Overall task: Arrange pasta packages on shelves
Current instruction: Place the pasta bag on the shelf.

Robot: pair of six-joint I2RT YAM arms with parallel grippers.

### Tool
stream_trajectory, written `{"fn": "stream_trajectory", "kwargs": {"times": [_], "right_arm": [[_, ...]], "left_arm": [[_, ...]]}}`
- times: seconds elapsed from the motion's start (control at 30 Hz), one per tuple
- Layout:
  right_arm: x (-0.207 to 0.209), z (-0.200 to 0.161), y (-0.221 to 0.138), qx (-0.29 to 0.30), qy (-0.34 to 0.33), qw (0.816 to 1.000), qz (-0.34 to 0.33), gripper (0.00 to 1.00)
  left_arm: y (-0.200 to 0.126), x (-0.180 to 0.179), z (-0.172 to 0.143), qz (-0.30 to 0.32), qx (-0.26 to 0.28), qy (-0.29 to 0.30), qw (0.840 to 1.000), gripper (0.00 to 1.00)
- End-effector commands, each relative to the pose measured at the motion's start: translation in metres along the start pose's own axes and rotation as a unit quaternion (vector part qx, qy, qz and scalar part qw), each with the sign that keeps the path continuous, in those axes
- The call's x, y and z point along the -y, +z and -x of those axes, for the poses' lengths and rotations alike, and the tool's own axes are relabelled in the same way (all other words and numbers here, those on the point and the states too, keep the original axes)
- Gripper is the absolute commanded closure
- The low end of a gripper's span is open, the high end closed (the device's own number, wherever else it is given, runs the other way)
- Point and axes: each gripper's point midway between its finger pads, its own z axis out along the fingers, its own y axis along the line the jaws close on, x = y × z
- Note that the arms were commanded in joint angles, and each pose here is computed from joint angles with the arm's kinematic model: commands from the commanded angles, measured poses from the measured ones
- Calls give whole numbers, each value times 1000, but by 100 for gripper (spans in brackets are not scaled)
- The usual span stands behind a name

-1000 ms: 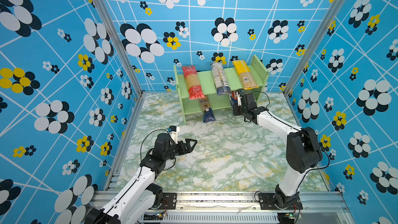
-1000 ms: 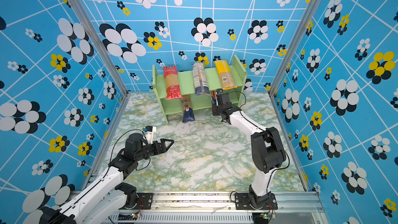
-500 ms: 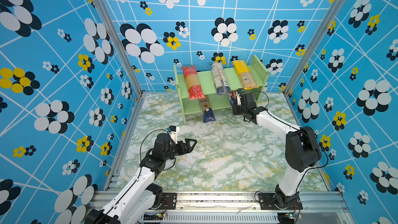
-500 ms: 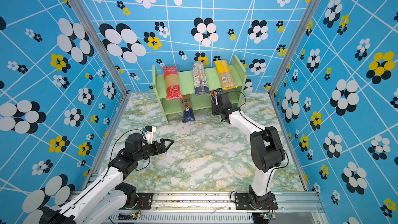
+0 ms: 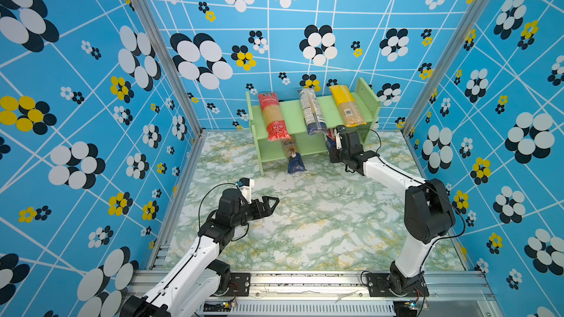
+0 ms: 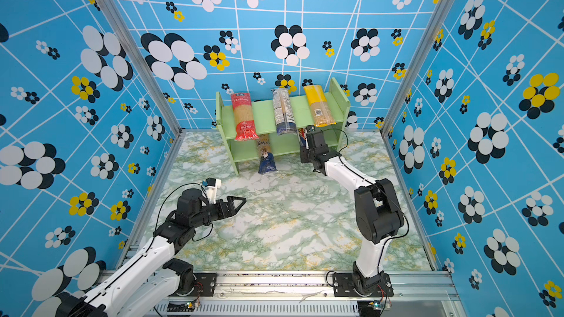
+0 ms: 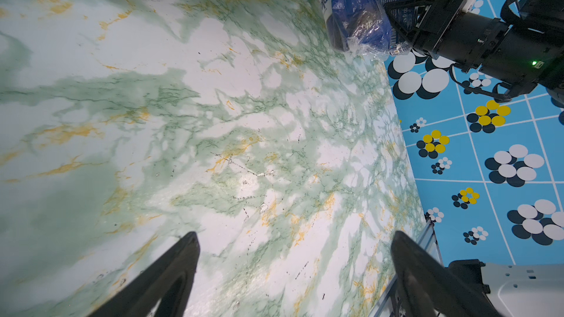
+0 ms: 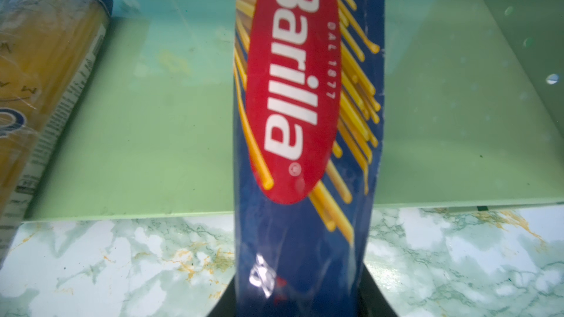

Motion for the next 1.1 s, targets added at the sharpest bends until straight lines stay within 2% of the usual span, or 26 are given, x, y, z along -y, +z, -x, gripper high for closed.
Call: {"fn": "stream_trajectory", "kwargs": {"times": [0.0,1.07], "right_arm": [[7,51,-14,87,6,996,-13,62],[9,43,-15,80,10,997,-16,49]], "left_arm": [[-3,4,10,1,12,10,1000,1],[-4,4,9,1,13,10,1000,1]]}}
